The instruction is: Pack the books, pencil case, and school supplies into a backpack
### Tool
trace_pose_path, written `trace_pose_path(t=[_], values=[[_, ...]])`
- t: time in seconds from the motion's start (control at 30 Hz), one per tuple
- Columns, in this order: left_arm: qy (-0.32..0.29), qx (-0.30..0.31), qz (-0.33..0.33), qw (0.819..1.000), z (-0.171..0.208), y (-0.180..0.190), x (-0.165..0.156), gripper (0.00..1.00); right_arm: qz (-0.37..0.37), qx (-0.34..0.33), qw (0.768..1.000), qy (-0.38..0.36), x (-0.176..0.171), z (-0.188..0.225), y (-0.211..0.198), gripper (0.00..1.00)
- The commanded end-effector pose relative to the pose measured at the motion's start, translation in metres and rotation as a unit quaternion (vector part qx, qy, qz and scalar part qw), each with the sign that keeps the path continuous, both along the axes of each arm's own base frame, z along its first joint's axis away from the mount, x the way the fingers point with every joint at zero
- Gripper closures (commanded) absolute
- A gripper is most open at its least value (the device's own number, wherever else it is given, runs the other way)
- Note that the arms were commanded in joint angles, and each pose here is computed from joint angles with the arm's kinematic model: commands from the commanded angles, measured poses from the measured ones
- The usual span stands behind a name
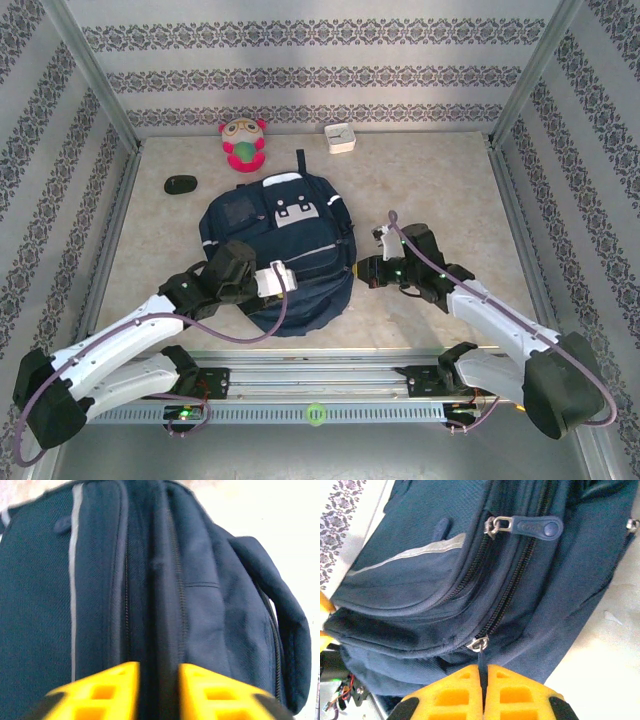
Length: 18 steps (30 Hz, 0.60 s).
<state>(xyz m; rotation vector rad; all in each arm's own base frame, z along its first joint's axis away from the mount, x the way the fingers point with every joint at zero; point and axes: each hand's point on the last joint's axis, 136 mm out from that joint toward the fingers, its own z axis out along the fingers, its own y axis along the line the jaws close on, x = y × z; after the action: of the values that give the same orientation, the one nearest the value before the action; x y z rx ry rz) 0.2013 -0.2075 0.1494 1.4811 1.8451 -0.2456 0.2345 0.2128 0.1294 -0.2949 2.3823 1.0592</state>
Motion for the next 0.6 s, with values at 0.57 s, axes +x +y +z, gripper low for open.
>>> trace_pose_path(t=[0.57], values=[[-0.047,-0.033,0.12,0.991,0.004,-0.116,0.07,0.11,-0.011,0.014,0.999,-0.036,0.0,0.017,0.007,1.0]])
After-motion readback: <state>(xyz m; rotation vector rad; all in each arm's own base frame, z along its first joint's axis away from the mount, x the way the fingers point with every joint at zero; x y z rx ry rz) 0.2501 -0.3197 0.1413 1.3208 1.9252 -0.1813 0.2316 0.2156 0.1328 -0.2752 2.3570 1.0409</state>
